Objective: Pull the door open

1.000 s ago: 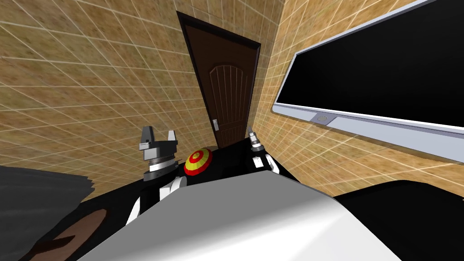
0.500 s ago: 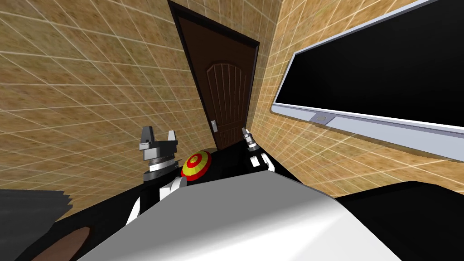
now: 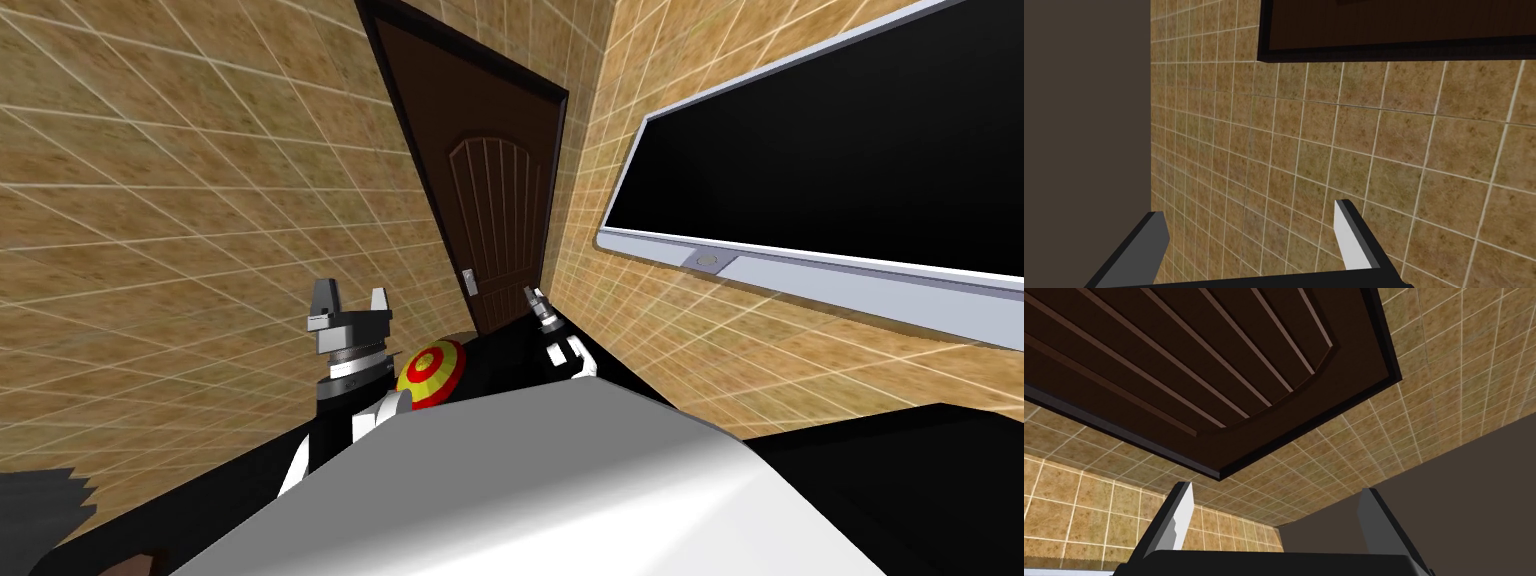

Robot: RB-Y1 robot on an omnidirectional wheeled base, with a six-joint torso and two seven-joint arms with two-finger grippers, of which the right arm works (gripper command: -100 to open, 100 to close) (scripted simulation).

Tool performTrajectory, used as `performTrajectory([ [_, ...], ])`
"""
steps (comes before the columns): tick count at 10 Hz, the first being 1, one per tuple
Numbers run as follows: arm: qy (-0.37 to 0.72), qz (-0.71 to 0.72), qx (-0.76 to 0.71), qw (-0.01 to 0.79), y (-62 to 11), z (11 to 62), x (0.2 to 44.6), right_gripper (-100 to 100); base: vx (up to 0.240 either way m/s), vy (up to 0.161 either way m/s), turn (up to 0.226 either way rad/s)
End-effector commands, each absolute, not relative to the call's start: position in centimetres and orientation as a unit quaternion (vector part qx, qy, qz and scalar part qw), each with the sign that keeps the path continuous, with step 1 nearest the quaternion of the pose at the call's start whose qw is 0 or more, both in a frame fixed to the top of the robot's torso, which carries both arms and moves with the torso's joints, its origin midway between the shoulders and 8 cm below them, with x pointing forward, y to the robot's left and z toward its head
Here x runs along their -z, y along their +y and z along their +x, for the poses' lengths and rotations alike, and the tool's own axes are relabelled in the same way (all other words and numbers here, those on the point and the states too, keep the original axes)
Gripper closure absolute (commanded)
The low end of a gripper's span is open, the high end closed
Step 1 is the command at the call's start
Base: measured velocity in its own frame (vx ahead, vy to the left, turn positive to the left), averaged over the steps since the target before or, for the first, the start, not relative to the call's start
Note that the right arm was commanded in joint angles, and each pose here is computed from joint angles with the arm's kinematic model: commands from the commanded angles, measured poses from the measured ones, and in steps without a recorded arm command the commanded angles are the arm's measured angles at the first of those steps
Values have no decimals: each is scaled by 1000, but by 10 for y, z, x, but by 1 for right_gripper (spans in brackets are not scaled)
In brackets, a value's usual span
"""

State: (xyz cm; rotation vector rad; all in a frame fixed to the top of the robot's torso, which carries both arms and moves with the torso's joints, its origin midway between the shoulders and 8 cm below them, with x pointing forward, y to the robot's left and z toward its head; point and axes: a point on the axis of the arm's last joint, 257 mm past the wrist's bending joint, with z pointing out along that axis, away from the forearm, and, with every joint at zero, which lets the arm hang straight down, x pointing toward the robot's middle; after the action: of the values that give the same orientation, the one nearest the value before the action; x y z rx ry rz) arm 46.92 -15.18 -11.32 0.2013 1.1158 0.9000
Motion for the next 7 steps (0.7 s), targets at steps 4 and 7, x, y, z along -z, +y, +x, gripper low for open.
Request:
performTrajectory([
  [4, 548, 53, -381, 743, -126, 484, 143, -100, 77, 55, -97],
  [7, 569, 25, -363, 737, -110, 493, 162, -100, 86, 78, -88],
])
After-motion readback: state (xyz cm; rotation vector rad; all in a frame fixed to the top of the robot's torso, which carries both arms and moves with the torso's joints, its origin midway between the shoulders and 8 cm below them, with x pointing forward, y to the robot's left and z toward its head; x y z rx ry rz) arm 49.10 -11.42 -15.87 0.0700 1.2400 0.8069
